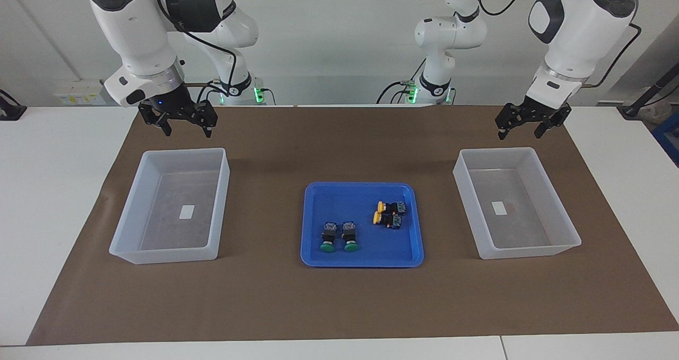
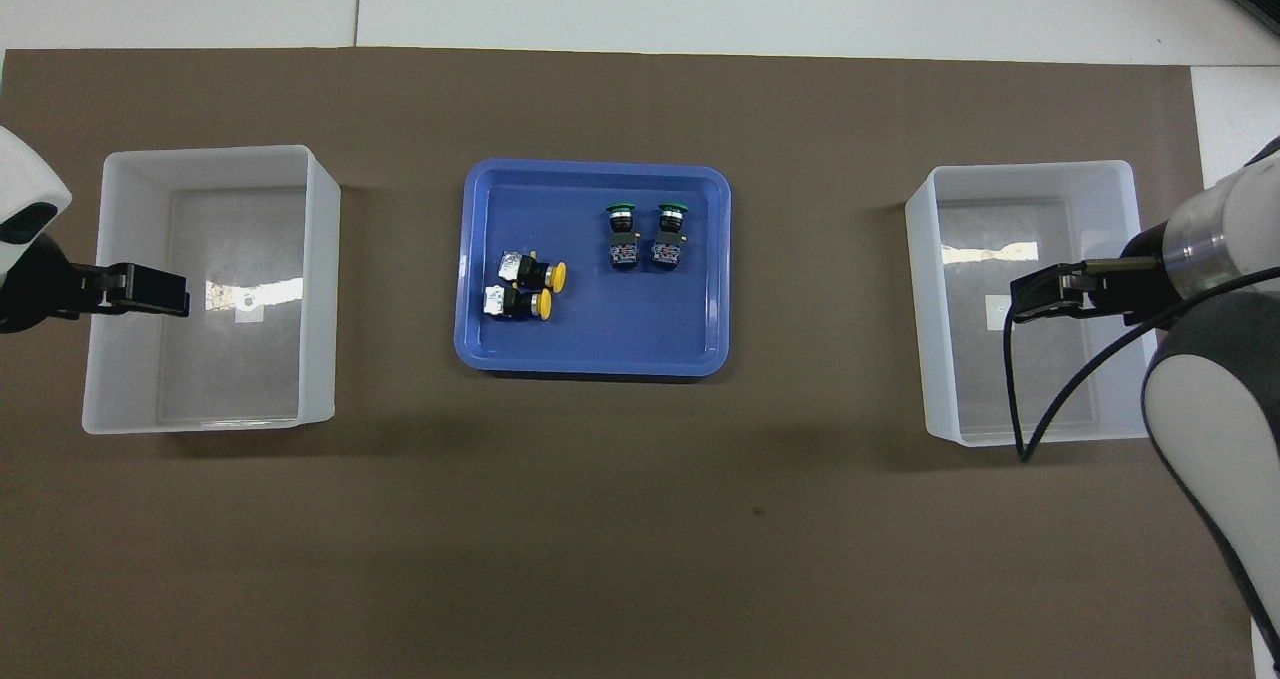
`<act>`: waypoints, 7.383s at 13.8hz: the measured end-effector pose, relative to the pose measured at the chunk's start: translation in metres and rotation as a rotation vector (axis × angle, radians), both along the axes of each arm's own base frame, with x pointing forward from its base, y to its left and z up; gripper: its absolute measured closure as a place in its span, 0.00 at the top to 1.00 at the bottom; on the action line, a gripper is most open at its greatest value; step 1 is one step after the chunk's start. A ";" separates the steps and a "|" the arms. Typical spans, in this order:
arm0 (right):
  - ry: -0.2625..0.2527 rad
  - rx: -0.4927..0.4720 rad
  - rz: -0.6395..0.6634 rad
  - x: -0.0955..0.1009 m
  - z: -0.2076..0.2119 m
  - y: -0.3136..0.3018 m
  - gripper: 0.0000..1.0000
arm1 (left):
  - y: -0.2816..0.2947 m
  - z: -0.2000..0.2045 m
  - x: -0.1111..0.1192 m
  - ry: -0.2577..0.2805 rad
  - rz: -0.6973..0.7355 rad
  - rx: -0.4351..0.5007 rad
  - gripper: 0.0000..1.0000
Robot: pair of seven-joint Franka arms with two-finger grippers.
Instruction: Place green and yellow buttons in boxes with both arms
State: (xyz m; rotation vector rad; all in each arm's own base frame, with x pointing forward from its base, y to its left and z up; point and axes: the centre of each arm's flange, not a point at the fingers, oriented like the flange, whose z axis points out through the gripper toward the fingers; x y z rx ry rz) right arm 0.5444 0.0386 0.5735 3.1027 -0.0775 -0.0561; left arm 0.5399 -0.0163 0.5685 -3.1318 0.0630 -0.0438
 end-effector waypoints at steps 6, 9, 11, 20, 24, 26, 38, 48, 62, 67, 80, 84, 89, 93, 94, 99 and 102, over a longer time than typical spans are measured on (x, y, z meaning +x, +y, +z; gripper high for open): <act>0.000 0.000 0.000 0.000 0.000 0.000 1.00 | 0.002 0.000 0.000 -0.003 -0.048 0.004 1.00; 0.000 0.000 0.000 0.000 0.000 0.000 1.00 | 0.002 0.001 0.001 -0.009 -0.046 0.004 1.00; 0.000 0.000 0.000 0.000 0.000 0.000 1.00 | 0.003 0.002 0.002 -0.020 -0.025 0.003 1.00; 0.000 0.000 0.000 0.000 0.000 0.000 1.00 | -0.058 -0.040 0.023 -0.060 0.200 -0.022 1.00; 0.000 0.000 0.000 0.000 0.000 0.000 1.00 | -0.123 -0.086 0.035 -0.047 0.399 -0.037 1.00; 0.000 0.000 0.000 0.000 0.000 0.000 1.00 | -0.138 -0.094 0.038 -0.070 0.538 -0.060 1.00; 0.000 0.000 0.000 0.000 0.000 0.000 1.00 | -0.192 -0.141 0.023 -0.126 1.025 -0.182 1.00; 0.000 0.000 0.000 0.000 0.000 0.000 1.00 | -0.263 -0.242 0.010 -0.054 1.144 -0.130 1.00; 0.000 0.000 0.000 0.000 0.000 0.000 1.00 | -0.304 -0.274 -0.012 -0.034 1.121 -0.106 1.00; 0.000 0.000 0.000 0.000 0.000 0.000 1.00 | -0.302 -0.282 -0.003 -0.062 1.135 -0.152 1.00; -0.091 0.017 0.102 0.008 -0.005 0.040 1.00 | -0.286 -0.278 0.014 -0.094 1.169 -0.203 0.50; -0.180 0.059 0.108 0.033 -0.054 0.121 1.00 | -0.287 -0.278 0.015 -0.096 1.168 -0.207 0.33; -0.230 0.128 0.083 0.069 -0.119 0.216 1.00 | -0.285 -0.271 0.021 -0.082 1.177 -0.172 0.33; -0.234 0.139 0.085 0.087 -0.162 0.260 1.00 | -0.267 -0.242 0.051 -0.080 1.200 -0.136 0.33; -0.239 0.129 0.080 0.087 -0.175 0.272 1.00 | -0.260 -0.234 0.061 -0.080 1.203 -0.128 0.33; -0.292 0.114 0.064 0.097 -0.224 0.302 0.97 | -0.232 -0.202 0.091 -0.056 1.147 -0.066 0.33; -0.324 0.135 0.042 0.105 -0.234 0.299 0.81 | -0.197 -0.177 0.108 -0.051 1.082 -0.061 0.33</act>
